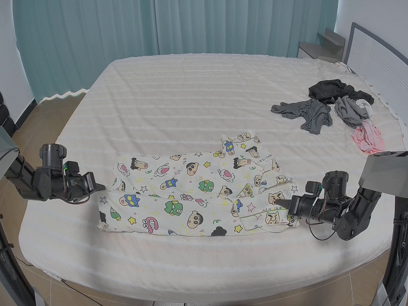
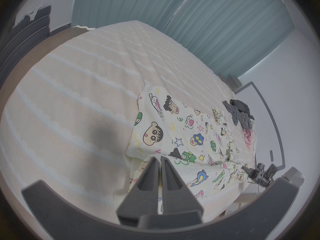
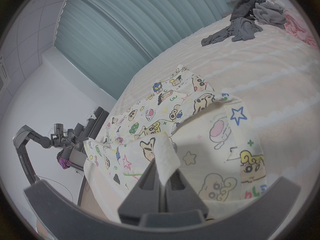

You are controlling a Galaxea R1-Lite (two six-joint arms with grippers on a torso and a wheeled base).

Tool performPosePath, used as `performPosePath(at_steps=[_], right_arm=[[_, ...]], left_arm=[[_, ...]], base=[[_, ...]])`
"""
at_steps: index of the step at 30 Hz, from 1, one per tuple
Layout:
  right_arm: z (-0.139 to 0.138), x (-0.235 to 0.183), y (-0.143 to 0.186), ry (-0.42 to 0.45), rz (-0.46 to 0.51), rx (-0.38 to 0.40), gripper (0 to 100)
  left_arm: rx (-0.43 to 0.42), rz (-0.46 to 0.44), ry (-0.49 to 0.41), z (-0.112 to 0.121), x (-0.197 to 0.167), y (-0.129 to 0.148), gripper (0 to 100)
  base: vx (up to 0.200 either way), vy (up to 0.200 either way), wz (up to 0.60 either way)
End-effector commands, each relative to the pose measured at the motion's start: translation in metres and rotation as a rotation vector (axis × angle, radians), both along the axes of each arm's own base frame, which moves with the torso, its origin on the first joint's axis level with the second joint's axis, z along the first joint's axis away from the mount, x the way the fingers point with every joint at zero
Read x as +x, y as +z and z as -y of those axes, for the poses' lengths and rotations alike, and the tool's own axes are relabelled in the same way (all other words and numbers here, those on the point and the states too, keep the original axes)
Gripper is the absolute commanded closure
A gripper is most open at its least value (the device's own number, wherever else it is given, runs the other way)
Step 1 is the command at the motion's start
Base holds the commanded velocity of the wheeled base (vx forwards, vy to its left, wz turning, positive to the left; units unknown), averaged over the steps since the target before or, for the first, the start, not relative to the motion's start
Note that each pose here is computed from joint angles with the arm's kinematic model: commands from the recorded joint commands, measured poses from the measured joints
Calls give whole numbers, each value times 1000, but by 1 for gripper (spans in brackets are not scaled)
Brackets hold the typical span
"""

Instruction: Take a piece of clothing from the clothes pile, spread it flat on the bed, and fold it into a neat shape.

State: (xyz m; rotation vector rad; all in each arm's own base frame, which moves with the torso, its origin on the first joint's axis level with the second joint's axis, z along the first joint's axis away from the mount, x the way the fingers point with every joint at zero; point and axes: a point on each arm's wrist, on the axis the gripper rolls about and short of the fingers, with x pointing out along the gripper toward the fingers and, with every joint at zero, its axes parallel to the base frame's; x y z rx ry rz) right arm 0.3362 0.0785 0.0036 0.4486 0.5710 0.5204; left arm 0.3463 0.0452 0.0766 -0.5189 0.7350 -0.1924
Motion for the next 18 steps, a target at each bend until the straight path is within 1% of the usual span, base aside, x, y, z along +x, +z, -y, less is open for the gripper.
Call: performPosePath(at_steps=[1,4,12,13,14,18], right_arm=[[-2,8,-7,1,1,1,100],[-2,11,-6,-1,8,4,100],[0,11,-9,-7,-7,-1,100],[0,10,-9,-7,-10,-2,0],[1,10,-9,-8,-10,-2,0],[1,10,-8,-13,-10,-3,0]], left_arm=[[-27,-38,24,-3,14,-16,100],[-46,-47,37,-2,21,-20,100],[-56,-85,28,2,25,-36,100],[-60,-82,31,1,26,-35,100],[-66,-79,37,2,26,-35,0],[-86,-49,64,2,30,-33,0]], base=[[0,0,0],[0,0,0],[0,0,0],[0,0,0],[0,0,0],[0,0,0]])
